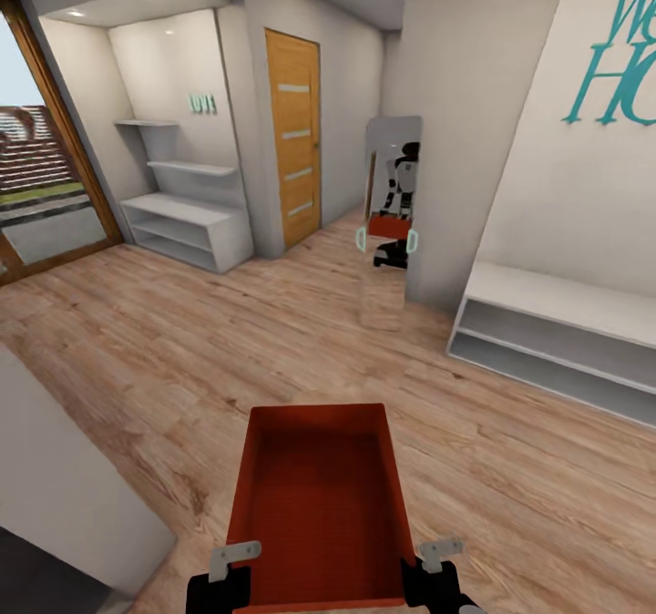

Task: Move the two storage containers from the living room to the garage. In the garage, place one container on the floor and stack the other container on top of it (either order is fine).

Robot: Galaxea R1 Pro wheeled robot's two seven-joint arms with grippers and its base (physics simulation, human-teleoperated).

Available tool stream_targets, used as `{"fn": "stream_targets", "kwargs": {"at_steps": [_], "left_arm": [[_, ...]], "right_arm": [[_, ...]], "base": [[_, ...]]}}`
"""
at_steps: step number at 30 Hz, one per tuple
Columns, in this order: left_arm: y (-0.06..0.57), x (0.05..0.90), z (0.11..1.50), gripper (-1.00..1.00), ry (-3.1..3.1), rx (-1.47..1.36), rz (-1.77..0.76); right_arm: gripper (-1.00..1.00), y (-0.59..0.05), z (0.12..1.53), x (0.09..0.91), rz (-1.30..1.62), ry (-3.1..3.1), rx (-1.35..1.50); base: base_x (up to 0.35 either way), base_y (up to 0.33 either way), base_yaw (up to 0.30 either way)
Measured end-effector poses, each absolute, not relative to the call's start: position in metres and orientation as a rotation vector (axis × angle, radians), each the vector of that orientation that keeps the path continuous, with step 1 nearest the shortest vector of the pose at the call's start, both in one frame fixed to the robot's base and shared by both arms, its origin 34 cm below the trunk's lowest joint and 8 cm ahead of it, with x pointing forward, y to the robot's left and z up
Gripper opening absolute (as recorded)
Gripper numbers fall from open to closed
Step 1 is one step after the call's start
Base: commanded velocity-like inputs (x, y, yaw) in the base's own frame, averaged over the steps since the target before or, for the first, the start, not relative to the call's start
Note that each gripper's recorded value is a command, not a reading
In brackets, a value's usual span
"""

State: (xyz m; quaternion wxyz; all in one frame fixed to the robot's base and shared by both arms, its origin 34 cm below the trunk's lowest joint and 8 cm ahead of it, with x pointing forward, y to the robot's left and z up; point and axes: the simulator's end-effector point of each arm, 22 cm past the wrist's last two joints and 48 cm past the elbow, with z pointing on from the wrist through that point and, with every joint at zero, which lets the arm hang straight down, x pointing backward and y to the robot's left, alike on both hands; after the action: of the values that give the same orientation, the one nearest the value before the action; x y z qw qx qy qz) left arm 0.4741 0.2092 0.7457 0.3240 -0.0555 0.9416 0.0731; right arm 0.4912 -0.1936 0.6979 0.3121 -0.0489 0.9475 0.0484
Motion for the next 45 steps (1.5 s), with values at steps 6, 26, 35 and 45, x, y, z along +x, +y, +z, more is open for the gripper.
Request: {"fn": "stream_targets", "kwargs": {"at_steps": [6,26,35,45], "left_arm": [[0.2092,0.4738,0.7455,-1.00,2.471,-0.146,0.192],[0.2091,0.4715,0.7428,-1.00,2.479,-0.144,0.193],[0.2093,0.4706,0.7415,-1.00,2.483,-0.144,0.194],[0.2090,0.4696,0.7403,-1.00,2.486,-0.145,0.193]], "right_arm": [[-1.00,-0.1936,0.6977,0.4910,0.128,2.501,-0.129],[-1.00,-0.1937,0.6948,0.4880,0.129,2.509,-0.128],[-1.00,-0.1936,0.6934,0.4871,0.129,2.513,-0.129],[-1.00,-0.1938,0.6923,0.4861,0.130,2.517,-0.129]], "base": [[0.326,0.000,0.008],[0.326,0.000,0.126],[0.326,0.000,0.262],[0.326,0.000,0.110]]}}
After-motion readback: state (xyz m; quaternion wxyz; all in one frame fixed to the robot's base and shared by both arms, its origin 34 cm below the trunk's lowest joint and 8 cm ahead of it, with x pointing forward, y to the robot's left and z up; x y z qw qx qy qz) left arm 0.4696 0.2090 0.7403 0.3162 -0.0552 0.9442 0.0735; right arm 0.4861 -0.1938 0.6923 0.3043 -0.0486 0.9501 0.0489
